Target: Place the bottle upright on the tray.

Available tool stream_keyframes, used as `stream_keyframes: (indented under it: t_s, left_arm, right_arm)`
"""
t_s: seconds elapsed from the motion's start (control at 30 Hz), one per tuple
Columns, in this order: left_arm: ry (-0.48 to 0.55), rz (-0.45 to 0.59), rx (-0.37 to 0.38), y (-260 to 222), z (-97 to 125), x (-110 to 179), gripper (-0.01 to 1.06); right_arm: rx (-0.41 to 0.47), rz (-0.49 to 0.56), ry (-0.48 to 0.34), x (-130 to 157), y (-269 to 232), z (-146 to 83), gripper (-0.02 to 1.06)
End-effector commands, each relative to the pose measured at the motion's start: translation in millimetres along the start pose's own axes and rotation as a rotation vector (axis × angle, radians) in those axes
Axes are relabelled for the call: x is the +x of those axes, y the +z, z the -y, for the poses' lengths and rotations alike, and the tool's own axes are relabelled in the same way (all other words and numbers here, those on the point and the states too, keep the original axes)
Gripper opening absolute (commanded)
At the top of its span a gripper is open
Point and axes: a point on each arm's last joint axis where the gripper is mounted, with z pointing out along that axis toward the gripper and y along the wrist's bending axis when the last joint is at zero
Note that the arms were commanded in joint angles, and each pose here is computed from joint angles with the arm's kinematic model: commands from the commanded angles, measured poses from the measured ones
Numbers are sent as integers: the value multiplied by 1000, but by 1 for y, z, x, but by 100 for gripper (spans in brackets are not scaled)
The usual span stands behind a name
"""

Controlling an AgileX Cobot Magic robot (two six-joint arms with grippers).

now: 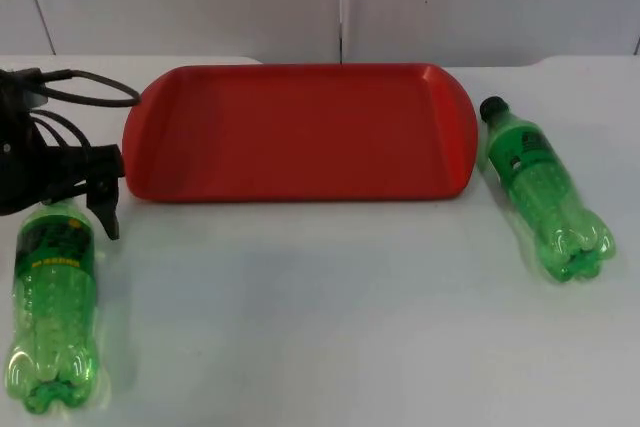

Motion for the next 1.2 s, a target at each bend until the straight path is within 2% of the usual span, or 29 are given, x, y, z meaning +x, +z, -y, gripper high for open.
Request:
stream_keyframes:
  t_s: [0.0, 0.73, 0.83, 0.87, 0.93, 0.97, 1.03, 1.13, 1.17]
  left_arm:
    - [-16, 2, -17, 10, 0, 0, 105]
    - [41, -11, -29, 30, -1, 1, 105]
    - [43, -18, -23, 30, -1, 2, 102]
    - [50, -22, -24, 30, -1, 3, 97]
    - [67, -39, -29, 30, -2, 4, 80]
    - [67, -39, -29, 30, -2, 4, 80]
    - [72, -51, -34, 30, -2, 5, 60]
    - [72, -64, -38, 30, -3, 6, 22]
    - [72, -64, -38, 30, -3, 6, 22]
  right_arm:
    - [2, 10, -2, 0, 0, 0, 105]
    - [2, 10, -2, 0, 0, 0, 105]
    - [2, 10, -2, 0, 0, 0, 105]
    - [2, 10, -2, 0, 0, 0, 105]
    - [2, 10, -2, 0, 0, 0, 105]
    - [2, 10, -2, 0, 0, 0, 105]
    - [2, 10, -2, 0, 0, 0, 105]
    - [2, 10, -2, 0, 0, 0, 105]
    - [2, 10, -2, 0, 0, 0, 105]
